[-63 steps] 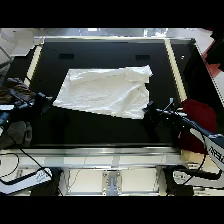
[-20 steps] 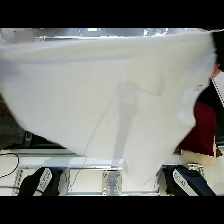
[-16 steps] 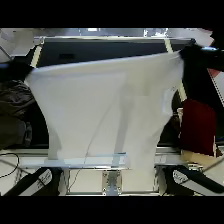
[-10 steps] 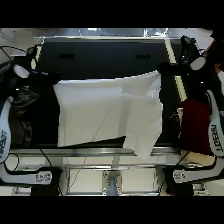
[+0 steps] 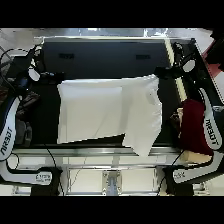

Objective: Fold the shirts.

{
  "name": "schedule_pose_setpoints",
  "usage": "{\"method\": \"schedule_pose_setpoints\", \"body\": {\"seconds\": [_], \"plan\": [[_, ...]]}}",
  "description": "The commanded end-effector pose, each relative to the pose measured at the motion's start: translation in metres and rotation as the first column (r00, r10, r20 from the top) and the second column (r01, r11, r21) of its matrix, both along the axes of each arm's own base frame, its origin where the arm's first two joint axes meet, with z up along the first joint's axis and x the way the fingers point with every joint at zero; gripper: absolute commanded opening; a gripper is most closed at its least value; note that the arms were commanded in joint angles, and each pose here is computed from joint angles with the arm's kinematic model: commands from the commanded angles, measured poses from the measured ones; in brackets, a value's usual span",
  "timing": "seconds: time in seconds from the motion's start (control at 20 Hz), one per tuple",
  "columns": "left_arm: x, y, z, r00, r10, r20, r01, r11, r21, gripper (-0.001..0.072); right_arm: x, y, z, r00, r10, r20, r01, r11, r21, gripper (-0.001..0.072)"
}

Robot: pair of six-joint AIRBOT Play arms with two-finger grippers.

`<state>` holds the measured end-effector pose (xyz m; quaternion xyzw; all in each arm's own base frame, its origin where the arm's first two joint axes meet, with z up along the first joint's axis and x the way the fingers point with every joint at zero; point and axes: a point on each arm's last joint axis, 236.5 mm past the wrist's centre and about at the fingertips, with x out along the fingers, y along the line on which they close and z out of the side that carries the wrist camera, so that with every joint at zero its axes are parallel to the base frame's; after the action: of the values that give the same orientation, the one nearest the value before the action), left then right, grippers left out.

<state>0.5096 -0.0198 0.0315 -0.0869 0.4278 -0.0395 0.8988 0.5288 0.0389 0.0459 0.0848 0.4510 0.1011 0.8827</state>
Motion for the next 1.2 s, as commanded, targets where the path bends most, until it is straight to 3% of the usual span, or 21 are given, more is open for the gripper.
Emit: {"method": "schedule_pose_setpoints", "body": {"seconds": [0.0,0.25,0.7,0.75,0.8,0.85,0.9,1.15], "plan": [[-0.050,0.009,-0.008,0.994,-0.013,-0.107,0.018,0.999,0.047,0.0008,-0.050,-0.009,-0.013,0.987,0.055,-0.148,-0.068,0.994,-0.085,0.0015],[-0.101,0.002,-0.068,0.969,-0.022,-0.245,0.032,0.999,0.037,0.0008,-0.088,-0.005,-0.055,0.961,0.059,-0.271,-0.079,0.995,-0.062,0.0016],[-0.116,-0.018,-0.088,0.943,-0.054,-0.330,0.051,0.999,-0.016,0.0010,-0.105,-0.004,-0.119,0.931,-0.003,-0.365,-0.011,0.999,-0.034,0.0018],[-0.121,-0.020,-0.090,0.935,-0.059,-0.350,0.053,0.998,-0.027,0.0053,-0.108,-0.003,-0.120,0.926,0.002,-0.379,-0.015,0.999,-0.031,0.0034],[-0.125,-0.022,-0.089,0.930,-0.064,-0.362,0.056,0.998,-0.035,0.0258,-0.111,-0.003,-0.118,0.921,0.007,-0.389,-0.020,0.999,-0.029,0.0155],[-0.127,-0.023,-0.087,0.928,-0.067,-0.367,0.057,0.998,-0.038,0.0543,-0.114,-0.001,-0.115,0.914,0.018,-0.406,-0.031,0.999,-0.024,0.0437],[-0.129,-0.023,-0.082,0.929,-0.069,-0.364,0.059,0.998,-0.038,0.0714,-0.117,-0.002,-0.109,0.906,0.028,-0.423,-0.044,0.999,-0.027,0.0521],[-0.131,0.010,0.001,0.982,0.042,-0.182,-0.050,0.998,-0.042,0.0701,-0.134,-0.040,-0.024,0.912,0.021,-0.410,-0.095,0.982,-0.161,0.0520]]}}
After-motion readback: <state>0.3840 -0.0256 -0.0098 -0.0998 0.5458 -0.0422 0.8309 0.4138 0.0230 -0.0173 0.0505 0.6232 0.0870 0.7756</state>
